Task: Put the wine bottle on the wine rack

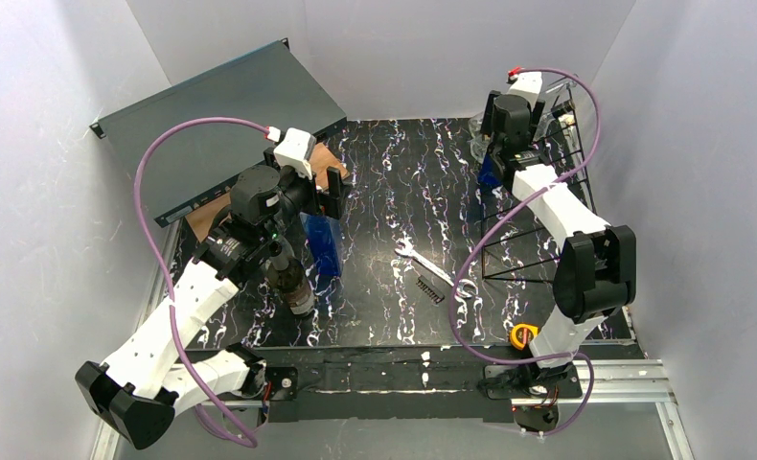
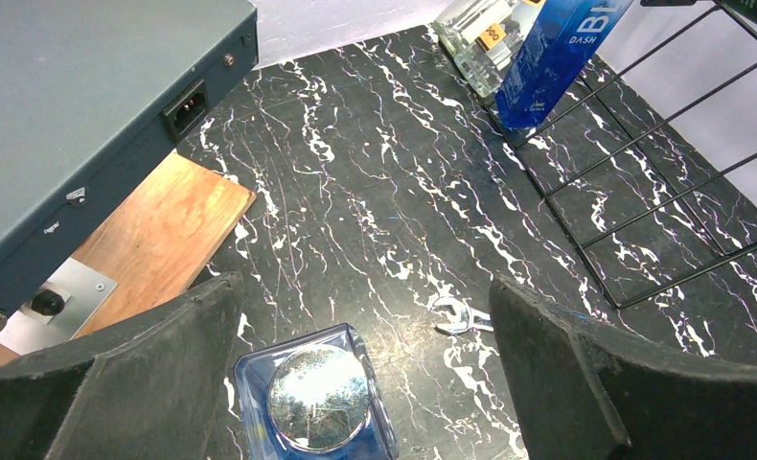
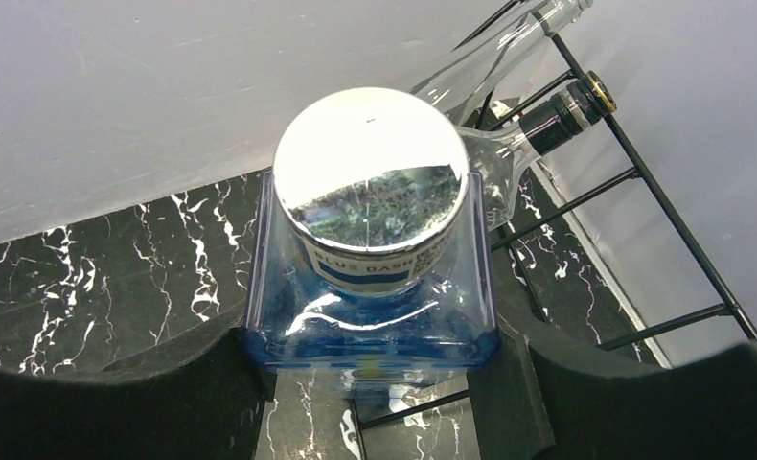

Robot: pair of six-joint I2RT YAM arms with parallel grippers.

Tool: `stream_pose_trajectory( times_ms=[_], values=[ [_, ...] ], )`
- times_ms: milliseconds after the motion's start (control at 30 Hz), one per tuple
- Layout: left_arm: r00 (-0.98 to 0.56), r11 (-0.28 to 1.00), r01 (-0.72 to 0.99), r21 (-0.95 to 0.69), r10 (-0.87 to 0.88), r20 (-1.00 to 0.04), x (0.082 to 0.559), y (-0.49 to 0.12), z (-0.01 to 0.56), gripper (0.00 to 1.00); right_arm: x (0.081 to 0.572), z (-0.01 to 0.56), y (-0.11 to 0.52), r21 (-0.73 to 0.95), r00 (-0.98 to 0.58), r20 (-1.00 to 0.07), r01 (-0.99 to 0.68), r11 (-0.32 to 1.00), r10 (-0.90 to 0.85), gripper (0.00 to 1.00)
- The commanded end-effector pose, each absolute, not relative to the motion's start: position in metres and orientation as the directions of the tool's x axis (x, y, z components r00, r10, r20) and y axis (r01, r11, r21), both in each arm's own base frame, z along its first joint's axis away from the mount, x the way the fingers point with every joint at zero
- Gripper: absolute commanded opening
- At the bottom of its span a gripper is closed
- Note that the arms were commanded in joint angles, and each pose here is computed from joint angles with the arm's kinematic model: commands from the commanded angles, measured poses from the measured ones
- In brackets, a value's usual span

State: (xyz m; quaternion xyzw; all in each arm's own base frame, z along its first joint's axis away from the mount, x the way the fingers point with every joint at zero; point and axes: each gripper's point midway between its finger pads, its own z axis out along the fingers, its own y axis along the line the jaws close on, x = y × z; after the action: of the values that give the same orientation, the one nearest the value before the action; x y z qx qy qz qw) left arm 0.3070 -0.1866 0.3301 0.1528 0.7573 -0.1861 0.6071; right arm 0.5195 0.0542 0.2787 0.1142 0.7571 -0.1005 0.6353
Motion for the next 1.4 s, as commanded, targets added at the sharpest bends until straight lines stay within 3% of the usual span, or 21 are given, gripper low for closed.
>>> stream_pose_trajectory(
  times_ms=[0, 667, 1167, 1367],
  values=[
    [-0.182, 0.883, 0.459, -0.093, -0.008, -0.983, 0.307, -0.187, 0.347, 0.99, 0.525, 0.366, 0.048, 0.184, 0.113, -0.981, 0.291, 0.939, 0.157, 0.01],
    [-0.181, 0.881, 0.464, -0.095, -0.011, -0.983, 0.307, -0.187, 0.349, 0.99, 0.53, 0.323, 0.037, 0.271, 0.006, -0.959, 0.3, 0.915, 0.282, 0.01],
    [-0.183, 0.876, 0.471, -0.104, -0.019, -0.983, 0.305, -0.189, 0.349, 0.99, 0.501, 0.265, 0.051, 0.356, -0.093, -0.907, 0.352, 0.866, 0.411, 0.04],
    [-0.18, 0.873, 0.475, -0.107, -0.023, -0.983, 0.304, -0.189, 0.351, 0.99, 0.493, 0.242, 0.053, 0.361, -0.127, -0.896, 0.349, 0.865, 0.425, 0.01]
  ],
)
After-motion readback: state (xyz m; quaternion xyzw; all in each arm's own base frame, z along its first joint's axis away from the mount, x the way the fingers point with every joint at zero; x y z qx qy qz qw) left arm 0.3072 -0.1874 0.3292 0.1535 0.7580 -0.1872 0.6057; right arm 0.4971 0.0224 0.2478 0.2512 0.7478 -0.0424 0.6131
